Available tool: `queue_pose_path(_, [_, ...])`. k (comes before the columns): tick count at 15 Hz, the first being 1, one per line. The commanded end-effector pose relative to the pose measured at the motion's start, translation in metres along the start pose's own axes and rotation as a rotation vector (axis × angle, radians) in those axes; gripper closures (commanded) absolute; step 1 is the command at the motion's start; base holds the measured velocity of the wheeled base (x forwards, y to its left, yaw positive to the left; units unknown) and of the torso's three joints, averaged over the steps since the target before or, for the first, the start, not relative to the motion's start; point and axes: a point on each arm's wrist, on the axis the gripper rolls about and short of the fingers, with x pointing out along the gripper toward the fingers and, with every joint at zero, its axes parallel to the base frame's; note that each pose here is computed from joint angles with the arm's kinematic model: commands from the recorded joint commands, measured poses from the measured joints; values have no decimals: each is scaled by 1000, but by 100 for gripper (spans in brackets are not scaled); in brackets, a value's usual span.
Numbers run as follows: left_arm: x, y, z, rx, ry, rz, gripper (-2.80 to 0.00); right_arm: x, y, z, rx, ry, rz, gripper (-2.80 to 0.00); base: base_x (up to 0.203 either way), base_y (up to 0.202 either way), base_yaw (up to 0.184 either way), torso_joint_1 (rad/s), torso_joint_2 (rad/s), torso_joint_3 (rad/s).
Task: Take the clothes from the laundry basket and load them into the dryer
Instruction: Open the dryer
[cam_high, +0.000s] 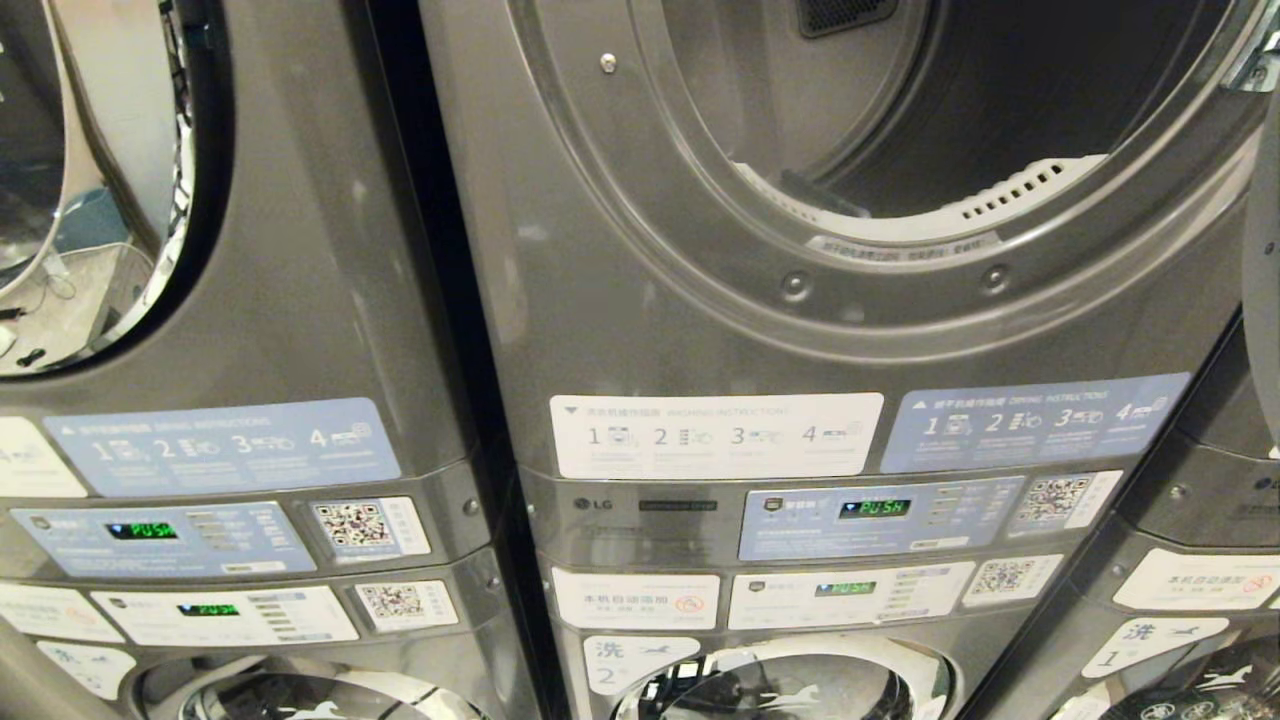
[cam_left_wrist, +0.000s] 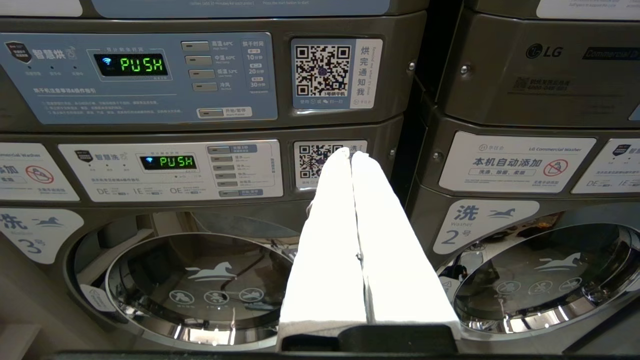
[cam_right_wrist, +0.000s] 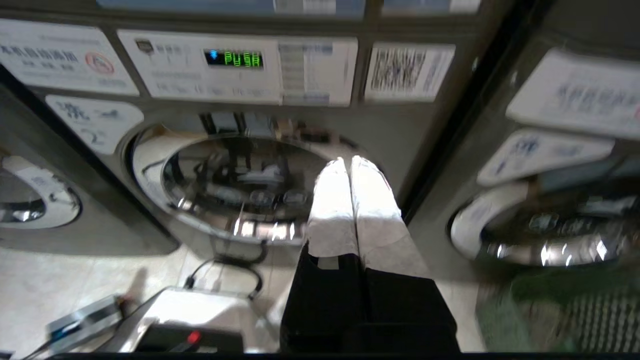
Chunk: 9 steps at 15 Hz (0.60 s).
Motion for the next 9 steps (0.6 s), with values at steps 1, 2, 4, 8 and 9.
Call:
queue_pose_path(1, [0, 0, 0, 0, 0, 0, 0, 0, 0, -1, -21, -45, -7, 0, 0, 0, 0, 0, 0, 0])
queue_pose_path(2, [0, 0, 0, 0, 0, 0, 0, 0, 0, -2, -24, -42, -6, 0, 0, 0, 0, 0, 0, 0])
queue_pose_path(4, [0, 0, 0, -1, 0, 0, 0, 5, 2, -11, -48, -40, 70, 0, 0, 0, 0, 0, 0, 0])
queue_pose_path(8, [0, 0, 0, 0, -2, 0, 0, 6, 2, -10, -55, -30, 92, 0, 0, 0, 0, 0, 0, 0])
queue_pose_path(9, [0, 0, 0, 0, 0, 0, 0, 7, 2, -9, -58, -15, 99, 0, 0, 0, 0, 0, 0, 0])
